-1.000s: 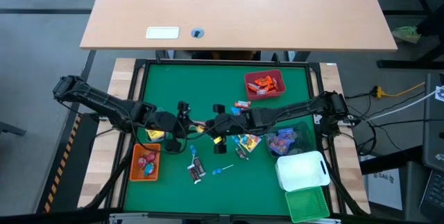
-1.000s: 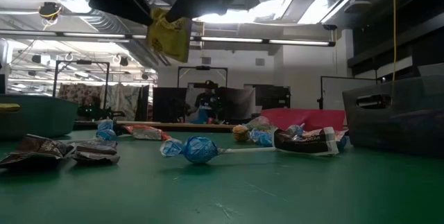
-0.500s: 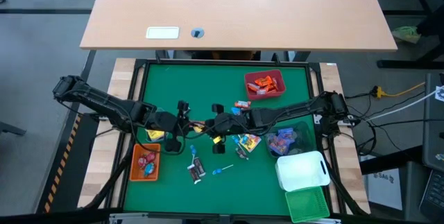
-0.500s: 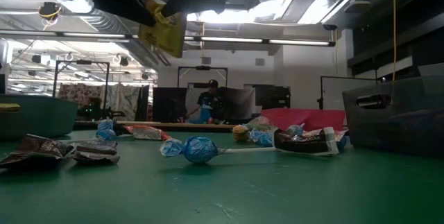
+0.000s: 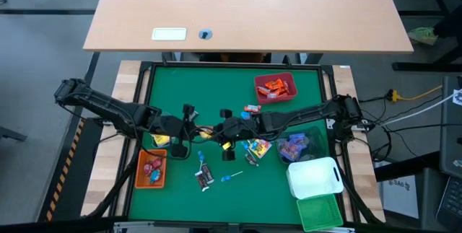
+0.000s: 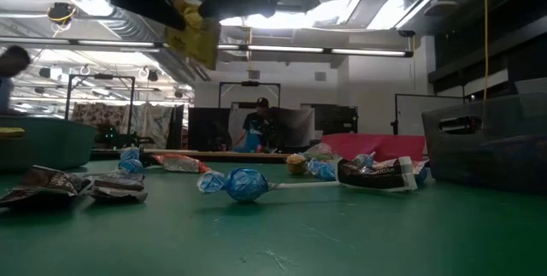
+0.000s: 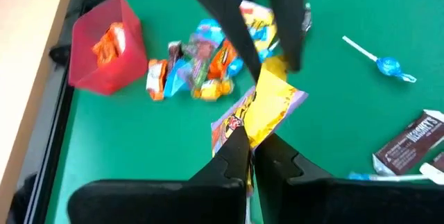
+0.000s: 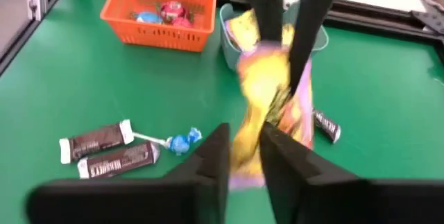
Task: Sort candy
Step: Put the yellow candy into the blue bin
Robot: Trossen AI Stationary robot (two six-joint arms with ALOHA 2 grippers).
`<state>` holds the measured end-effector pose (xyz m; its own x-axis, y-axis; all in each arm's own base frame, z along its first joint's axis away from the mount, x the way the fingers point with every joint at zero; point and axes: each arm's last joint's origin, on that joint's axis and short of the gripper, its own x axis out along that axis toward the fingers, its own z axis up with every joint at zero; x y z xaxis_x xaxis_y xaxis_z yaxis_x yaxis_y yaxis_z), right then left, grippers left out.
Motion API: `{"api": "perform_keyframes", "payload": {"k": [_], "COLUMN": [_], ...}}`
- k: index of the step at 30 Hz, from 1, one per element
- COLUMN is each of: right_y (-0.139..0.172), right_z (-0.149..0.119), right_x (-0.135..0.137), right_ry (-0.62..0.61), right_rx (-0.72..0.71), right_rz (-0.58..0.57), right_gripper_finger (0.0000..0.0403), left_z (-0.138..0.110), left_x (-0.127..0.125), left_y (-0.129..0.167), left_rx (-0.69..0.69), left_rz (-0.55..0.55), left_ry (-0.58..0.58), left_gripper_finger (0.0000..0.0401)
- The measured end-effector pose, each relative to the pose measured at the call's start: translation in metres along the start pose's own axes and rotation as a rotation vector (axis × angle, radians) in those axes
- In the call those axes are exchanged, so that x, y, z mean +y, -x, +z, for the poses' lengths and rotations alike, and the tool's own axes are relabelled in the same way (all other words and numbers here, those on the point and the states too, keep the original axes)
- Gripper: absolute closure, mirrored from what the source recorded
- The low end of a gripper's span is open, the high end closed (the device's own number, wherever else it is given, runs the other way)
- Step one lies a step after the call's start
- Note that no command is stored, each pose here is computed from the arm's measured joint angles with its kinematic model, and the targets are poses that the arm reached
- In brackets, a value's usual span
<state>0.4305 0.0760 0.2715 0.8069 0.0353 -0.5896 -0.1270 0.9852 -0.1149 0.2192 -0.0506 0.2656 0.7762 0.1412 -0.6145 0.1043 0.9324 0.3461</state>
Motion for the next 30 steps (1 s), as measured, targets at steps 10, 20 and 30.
{"api": "perform_keyframes", "payload": {"k": [10,20,30], "right_y": [0.003,0.007,0.009], "right_z": [-0.022,-0.035,-0.039], "right_x": [0.001,0.001,0.002], "right_ry": [0.023,0.039,0.044], "right_rx": [0.224,0.367,0.409], "right_rz": [0.014,0.022,0.024], "right_gripper_finger": [0.0226,0.0225,0.0226], "left_z": [-0.03,-0.076,-0.099], "left_x": [0.015,0.02,0.008], "left_y": [0.054,0.089,0.067], "left_rx": [0.292,0.682,0.758], "left_rz": [0.01,0.178,0.253], "left_ry": [0.287,0.611,0.619], "left_gripper_finger": [0.0401,0.0401,0.0398]}}
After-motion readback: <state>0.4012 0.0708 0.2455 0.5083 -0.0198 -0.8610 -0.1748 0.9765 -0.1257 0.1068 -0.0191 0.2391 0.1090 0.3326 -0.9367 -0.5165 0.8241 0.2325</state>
